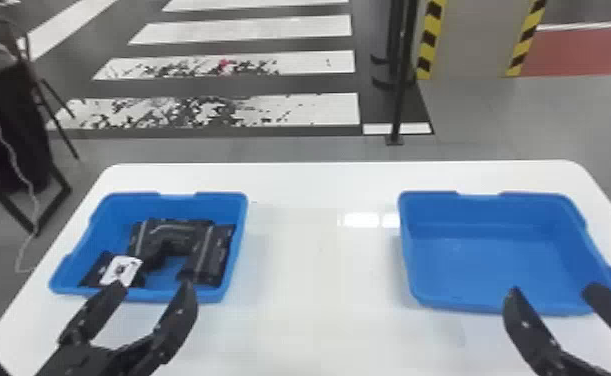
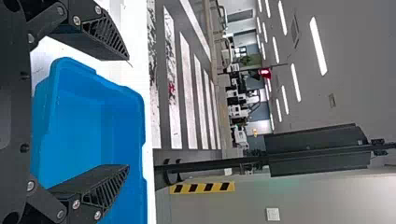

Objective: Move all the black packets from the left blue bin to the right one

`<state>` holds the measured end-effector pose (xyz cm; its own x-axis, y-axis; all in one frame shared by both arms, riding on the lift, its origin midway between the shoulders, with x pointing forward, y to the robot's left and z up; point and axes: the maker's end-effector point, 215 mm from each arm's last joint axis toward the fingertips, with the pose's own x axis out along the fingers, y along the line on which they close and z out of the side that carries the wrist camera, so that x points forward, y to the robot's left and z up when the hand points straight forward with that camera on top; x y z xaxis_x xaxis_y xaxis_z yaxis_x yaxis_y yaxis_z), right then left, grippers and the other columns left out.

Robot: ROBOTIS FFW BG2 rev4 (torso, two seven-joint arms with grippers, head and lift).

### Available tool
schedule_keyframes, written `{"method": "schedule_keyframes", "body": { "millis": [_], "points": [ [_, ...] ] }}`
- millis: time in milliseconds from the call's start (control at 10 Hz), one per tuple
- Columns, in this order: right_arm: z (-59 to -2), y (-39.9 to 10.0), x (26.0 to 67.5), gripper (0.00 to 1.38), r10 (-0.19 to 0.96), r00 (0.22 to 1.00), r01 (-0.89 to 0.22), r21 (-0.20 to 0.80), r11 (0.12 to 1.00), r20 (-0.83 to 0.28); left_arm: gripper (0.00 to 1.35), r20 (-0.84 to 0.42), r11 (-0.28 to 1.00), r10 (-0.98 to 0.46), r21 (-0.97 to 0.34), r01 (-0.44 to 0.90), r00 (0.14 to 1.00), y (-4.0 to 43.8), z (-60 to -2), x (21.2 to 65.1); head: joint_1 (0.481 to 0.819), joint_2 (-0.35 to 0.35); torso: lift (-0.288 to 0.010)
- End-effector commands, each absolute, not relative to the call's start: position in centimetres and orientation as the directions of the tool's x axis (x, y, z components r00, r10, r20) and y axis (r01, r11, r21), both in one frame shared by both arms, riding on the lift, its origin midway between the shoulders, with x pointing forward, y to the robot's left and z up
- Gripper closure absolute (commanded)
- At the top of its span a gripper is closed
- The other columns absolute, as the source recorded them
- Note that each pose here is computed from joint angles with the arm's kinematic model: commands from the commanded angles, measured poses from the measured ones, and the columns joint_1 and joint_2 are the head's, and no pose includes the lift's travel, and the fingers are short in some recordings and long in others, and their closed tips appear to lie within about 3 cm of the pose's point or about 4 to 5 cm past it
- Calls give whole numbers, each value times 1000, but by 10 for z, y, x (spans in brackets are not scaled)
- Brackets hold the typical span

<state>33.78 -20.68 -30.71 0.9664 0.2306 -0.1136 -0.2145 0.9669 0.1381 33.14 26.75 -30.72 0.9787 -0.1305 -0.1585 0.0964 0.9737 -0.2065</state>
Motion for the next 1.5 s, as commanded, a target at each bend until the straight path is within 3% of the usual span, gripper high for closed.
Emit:
{"method": "schedule_keyframes", "body": {
  "millis": [0, 500, 800, 1000, 1200, 1400],
  "points": [
    [-307, -207, 338, 214, 229, 967, -213, 137, 967, -113, 101, -166, 972, -134, -216, 97, 977, 266, -309, 332, 695, 106, -154],
    [-309, -206, 337, 213, 232, 966, -215, 144, 966, -117, 101, -260, 979, -134, -186, 86, 956, 282, -327, 356, 695, 118, -154],
    [-311, -206, 339, 213, 232, 966, -214, 148, 966, -118, 116, -303, 989, -76, -146, 33, 950, 317, -338, 380, 695, 145, -154],
    [-313, -206, 339, 214, 232, 965, -213, 149, 966, -120, 116, -346, 987, -47, -160, -9, 937, 341, -357, 398, 695, 175, -154],
    [-314, -206, 339, 214, 232, 965, -212, 155, 965, -121, 121, -375, 977, -97, -214, 15, 922, 334, -376, 425, 695, 203, -154],
    [-314, -207, 339, 214, 231, 966, -211, 158, 965, -120, 133, -448, 962, -149, -271, 25, 882, 328, -403, 445, 695, 186, -154]
  ]
}}
